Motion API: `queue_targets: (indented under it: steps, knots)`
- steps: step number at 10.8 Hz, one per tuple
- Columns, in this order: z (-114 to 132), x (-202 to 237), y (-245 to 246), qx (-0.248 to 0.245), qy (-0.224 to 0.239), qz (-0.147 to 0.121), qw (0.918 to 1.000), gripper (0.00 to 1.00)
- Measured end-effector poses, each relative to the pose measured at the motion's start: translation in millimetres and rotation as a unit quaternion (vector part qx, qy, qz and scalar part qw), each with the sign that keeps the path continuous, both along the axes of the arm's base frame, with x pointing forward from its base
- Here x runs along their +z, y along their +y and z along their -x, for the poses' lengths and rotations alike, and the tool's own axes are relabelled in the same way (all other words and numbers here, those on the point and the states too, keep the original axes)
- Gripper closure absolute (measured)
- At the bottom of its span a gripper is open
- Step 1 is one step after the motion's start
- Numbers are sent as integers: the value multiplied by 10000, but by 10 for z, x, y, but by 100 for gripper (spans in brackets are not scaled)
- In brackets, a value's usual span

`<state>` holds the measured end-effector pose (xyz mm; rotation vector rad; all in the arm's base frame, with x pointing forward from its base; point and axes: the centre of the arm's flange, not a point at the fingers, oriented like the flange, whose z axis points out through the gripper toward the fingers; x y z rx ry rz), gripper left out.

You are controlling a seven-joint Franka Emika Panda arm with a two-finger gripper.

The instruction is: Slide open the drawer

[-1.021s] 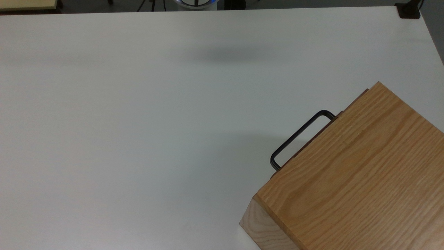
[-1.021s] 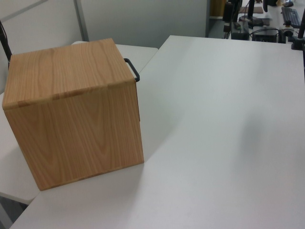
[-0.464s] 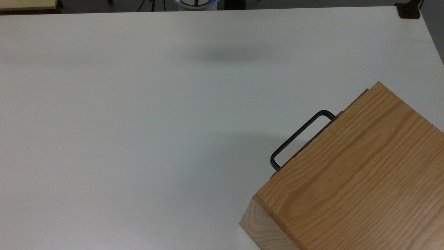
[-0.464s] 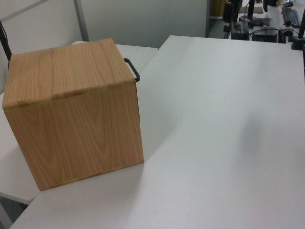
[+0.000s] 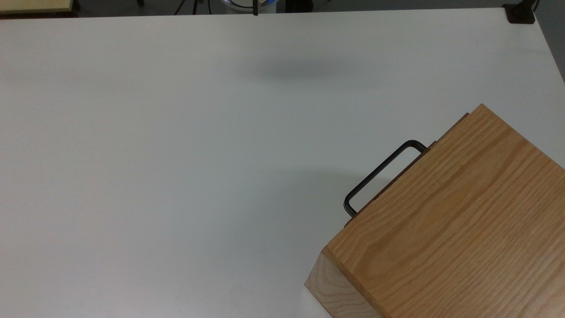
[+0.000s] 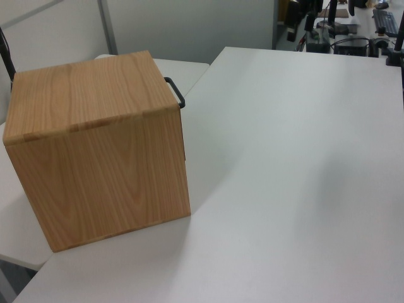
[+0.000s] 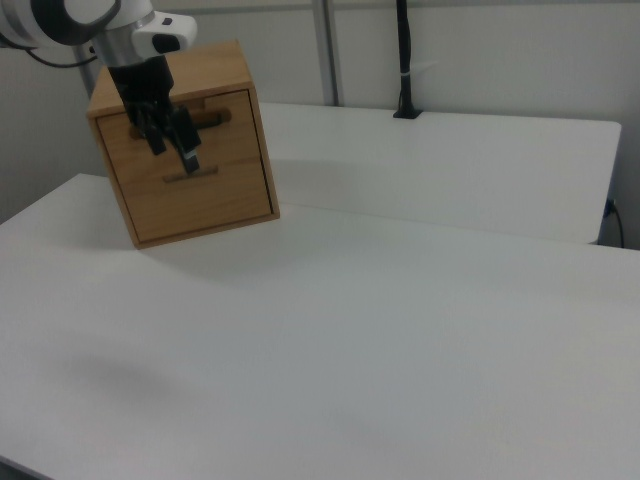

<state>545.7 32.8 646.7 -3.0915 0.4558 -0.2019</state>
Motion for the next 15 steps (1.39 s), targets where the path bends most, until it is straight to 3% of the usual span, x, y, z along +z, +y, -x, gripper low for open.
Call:
queue_targets:
  steps: [2, 4, 6, 8, 11, 13, 15]
  knots:
    - [-73, 27, 41, -727, -266, -226, 9967, 0]
    - [-308, -78, 153, -1318, -695, -481, 9877, 0]
    - [-666, -263, 266, -2144, -1071, -1282, 9624, 0]
    - [-903, -342, 345, -2629, -1099, -1684, 9436, 0]
    - [-1114, -220, 896, -3001, -1685, -2318, 9098, 0]
    - [-1217, -407, 1265, -2821, -1933, -2341, 9101, 0]
    - [-1339, -675, 1477, -2694, -2059, -2381, 9101, 7]
